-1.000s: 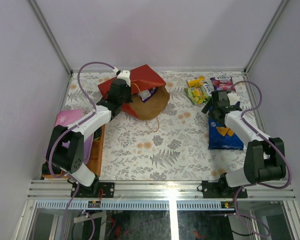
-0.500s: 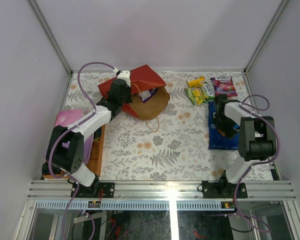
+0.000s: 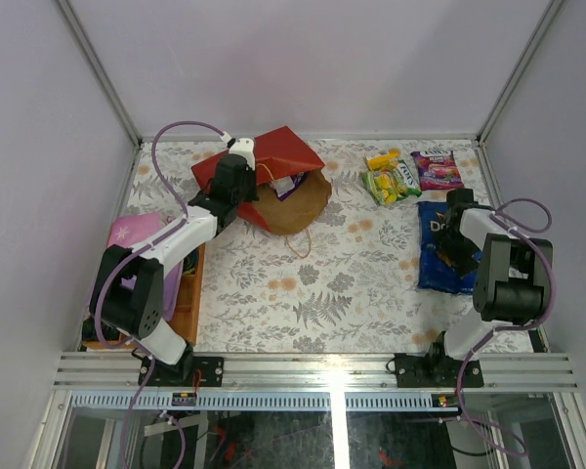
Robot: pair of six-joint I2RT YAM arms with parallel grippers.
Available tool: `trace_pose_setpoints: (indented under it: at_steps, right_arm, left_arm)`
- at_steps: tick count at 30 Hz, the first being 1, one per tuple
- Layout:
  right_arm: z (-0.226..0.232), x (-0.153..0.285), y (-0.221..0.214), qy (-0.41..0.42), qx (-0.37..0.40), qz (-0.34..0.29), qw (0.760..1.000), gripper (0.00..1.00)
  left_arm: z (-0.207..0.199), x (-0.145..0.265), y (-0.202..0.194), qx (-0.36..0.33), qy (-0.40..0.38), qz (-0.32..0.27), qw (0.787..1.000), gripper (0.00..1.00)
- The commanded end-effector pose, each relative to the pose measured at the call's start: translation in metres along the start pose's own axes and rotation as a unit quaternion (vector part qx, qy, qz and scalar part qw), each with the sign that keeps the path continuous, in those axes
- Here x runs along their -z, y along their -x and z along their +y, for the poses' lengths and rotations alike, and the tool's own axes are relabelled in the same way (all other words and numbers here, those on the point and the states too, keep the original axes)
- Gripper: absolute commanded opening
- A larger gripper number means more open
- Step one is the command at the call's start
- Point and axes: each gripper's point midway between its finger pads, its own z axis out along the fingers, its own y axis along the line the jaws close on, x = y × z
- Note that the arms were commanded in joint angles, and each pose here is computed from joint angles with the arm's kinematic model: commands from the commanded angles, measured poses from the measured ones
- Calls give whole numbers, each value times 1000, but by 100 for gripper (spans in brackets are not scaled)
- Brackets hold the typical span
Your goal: Take the snacks out of the paper bag
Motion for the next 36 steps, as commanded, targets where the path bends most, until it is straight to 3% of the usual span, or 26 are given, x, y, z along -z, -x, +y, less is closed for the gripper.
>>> trace_pose_setpoints:
  at_steps: [1, 8, 10, 13, 16, 21, 27, 32, 36]
  right_arm:
    - [-8, 6, 15, 12, -31, -28, 999, 99]
    - [24, 83, 58, 154, -28, -125, 980, 100]
    - [37, 118, 61, 208, -4, -172, 963, 99]
    - [69, 176, 44, 325, 56, -218, 919, 98]
    - [100, 218, -3, 442, 140, -209, 861, 98]
    - [130, 251, -94, 525, 241, -185, 795, 98]
    - [165, 292, -188, 644, 254, -99, 715, 88]
    - [206, 328, -221, 699, 215, -72, 678, 84]
    - [243, 334, -232, 701, 177, -65, 688, 82]
  left_arm:
    - [9, -4, -2, 3, 15, 10, 1000, 0]
    - [8, -4, -1, 6, 11, 8, 1000, 0]
    - [7, -5, -1, 7, 9, 9, 1000, 0]
    - [4, -5, 0, 9, 4, 9, 1000, 0]
    - [3, -3, 1, 12, -1, 8, 1000, 0]
    - [-1, -2, 2, 16, -11, 6, 1000, 0]
    - [-2, -3, 0, 18, -12, 8, 1000, 0]
    - [-3, -1, 3, 20, -16, 5, 1000, 0]
    - [-4, 0, 3, 22, -19, 5, 1000, 0]
